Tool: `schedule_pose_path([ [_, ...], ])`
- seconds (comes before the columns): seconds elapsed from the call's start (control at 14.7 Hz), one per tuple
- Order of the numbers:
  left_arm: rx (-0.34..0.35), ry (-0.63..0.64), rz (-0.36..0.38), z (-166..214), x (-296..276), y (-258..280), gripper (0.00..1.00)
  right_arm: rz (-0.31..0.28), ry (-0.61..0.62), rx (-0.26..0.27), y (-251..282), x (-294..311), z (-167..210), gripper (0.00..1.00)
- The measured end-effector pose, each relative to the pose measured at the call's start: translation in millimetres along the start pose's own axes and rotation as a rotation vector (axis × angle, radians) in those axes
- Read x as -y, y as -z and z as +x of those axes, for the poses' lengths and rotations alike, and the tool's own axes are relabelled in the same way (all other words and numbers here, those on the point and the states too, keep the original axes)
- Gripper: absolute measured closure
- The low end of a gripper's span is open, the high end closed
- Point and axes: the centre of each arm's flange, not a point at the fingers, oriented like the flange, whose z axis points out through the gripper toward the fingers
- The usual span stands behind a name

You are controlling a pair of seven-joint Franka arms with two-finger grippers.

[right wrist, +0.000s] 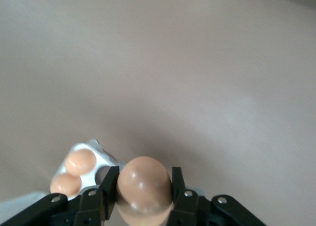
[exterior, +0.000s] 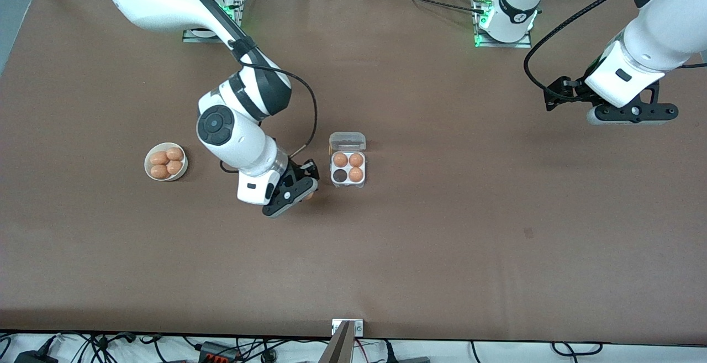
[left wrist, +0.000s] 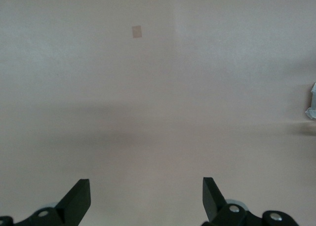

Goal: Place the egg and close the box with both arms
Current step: 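Carry the egg with the right gripper over the empty egg cup, then lower the egg into the cup and open the right gripper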

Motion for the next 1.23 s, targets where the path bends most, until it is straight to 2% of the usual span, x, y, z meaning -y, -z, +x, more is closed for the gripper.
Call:
schedule_pose_path([
  [0.2, 0.0, 0.0, 0.0, 0, 0, 0, 0.0, 0.018, 0.036, -0.08, -24, 32, -10, 0.53],
  [0.48, 0.0, 0.0, 0.0, 0, 0, 0, 0.0, 0.029, 0.054, -0.215, -74, 53, -53, 0.53],
  [0.61, 0.0, 0.0, 0.0, 0, 0, 0, 0.0, 0.037, 0.059, -0.259, -93, 60, -74, 0.53],
  [0.89, 0.0, 0.0, 0.0, 0, 0, 0, 0.0, 0.046, 0.07, -0.293, -107, 72, -90, 0.53],
  [1.23, 0.0, 0.0, 0.0, 0, 0, 0, 0.0, 0.045, 0.068, -0.278, -112, 70, -98, 0.53],
])
